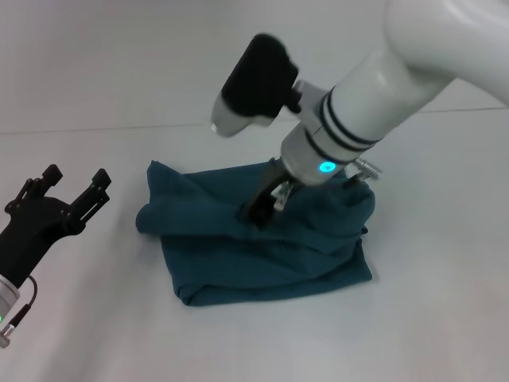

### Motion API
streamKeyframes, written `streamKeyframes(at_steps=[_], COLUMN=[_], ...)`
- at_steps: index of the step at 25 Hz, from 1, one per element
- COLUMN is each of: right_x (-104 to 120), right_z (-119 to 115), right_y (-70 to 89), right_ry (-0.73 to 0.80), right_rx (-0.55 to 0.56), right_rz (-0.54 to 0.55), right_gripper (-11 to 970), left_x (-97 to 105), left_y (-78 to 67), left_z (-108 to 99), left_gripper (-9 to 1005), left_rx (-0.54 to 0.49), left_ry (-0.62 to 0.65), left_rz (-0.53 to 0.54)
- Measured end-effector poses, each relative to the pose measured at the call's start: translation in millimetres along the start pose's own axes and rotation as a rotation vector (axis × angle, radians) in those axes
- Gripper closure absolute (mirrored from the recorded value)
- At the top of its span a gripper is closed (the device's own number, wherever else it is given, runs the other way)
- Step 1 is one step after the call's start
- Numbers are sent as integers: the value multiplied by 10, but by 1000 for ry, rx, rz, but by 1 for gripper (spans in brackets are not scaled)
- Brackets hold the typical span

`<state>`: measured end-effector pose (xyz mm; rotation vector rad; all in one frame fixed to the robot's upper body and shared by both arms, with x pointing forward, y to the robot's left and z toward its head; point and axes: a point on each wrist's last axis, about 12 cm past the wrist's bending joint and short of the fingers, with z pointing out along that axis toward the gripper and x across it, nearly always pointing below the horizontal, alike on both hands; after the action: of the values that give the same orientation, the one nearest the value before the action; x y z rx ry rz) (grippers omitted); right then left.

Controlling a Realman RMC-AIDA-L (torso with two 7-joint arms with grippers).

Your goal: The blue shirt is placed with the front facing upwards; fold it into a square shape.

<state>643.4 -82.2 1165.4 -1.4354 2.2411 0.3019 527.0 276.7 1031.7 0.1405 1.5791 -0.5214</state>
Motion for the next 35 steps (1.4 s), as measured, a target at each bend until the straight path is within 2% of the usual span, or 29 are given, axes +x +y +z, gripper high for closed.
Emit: streamKeyframes(at_steps=[9,18,23,27,32,35], right_x=[314,711,915,970,1007,977], right_z=[-272,-398,-274,-238,-262,-379], right_y=[-376,-695,-746,-762,-779,-806], right_ry=[-79,-175,-153,-157,-167,-211], right_rx=[133,208,210,219,227,249], right_rz=[236,494,609,664,692,677], right_gripper=[942,938,935,933,931,929], left_x=[29,63,55,44,33,27], left_y=[-16,-40,-48,-51,-50,-48], left_z=[-5,-8,16,38,49,54], left_gripper=[108,109,109,109,109,109], left_rx=[3,17,23,28,32,32], left_ry=[9,30,29,28,27,24], left_rz=[-10,-6,1,6,9,10])
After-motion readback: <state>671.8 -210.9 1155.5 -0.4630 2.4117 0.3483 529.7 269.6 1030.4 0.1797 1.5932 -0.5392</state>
